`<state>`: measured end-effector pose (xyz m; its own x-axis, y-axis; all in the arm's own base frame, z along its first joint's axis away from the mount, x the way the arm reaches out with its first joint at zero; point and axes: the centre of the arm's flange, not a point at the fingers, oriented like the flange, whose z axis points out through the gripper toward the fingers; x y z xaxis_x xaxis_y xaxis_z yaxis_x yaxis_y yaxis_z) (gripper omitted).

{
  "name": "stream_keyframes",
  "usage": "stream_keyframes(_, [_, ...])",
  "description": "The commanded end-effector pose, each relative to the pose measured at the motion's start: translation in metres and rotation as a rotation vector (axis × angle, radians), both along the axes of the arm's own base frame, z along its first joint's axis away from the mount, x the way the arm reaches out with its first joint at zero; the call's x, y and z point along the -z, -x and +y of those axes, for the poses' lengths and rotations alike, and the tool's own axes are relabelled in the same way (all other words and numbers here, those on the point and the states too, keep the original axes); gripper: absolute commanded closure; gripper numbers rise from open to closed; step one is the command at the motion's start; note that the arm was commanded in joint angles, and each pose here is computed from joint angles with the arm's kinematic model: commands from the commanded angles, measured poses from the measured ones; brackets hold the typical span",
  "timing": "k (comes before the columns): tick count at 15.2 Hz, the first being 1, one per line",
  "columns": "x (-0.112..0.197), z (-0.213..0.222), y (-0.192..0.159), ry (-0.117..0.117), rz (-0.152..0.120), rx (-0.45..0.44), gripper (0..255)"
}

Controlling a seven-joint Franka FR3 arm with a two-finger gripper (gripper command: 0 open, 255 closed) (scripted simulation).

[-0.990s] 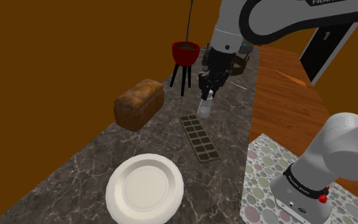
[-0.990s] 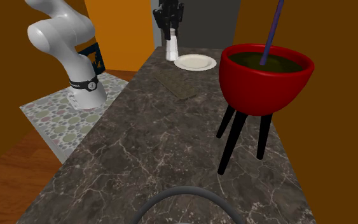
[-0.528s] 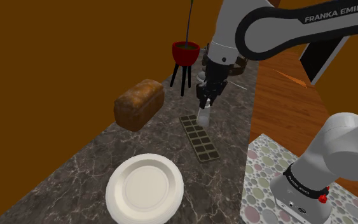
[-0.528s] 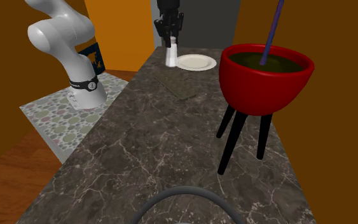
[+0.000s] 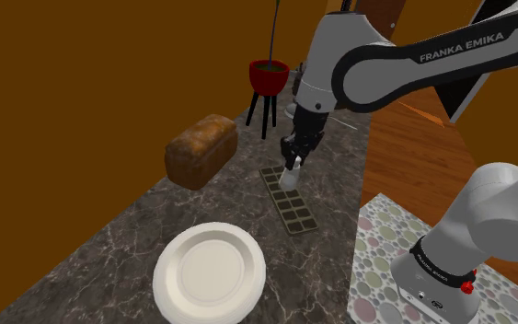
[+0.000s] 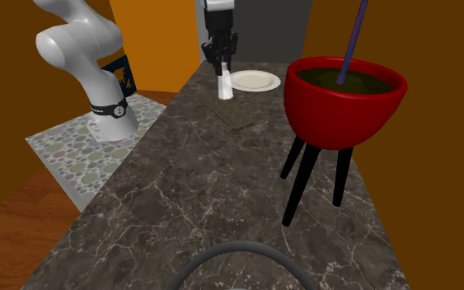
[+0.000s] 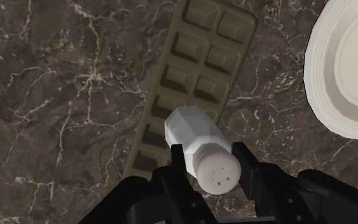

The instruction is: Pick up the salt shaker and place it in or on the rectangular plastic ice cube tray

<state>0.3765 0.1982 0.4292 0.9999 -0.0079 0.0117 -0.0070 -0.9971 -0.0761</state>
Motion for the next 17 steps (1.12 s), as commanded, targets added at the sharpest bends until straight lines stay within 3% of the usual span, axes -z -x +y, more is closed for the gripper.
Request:
stream_keyframes(1, [0.011, 0.001, 0.0, 0.0, -0.001, 0.0, 255])
stream_keyframes(6, [0.035, 0.001, 0.0, 0.0, -0.001, 0.0, 255])
stream_keyframes(13, [0.035, 0.001, 0.0, 0.0, -0.001, 0.0, 255])
stream_keyframes(14, [0.035, 0.001, 0.0, 0.0, -0.001, 0.0, 0])
stream_keyframes(17, [0.035, 0.001, 0.001, 0.0, -0.001, 0.0, 0])
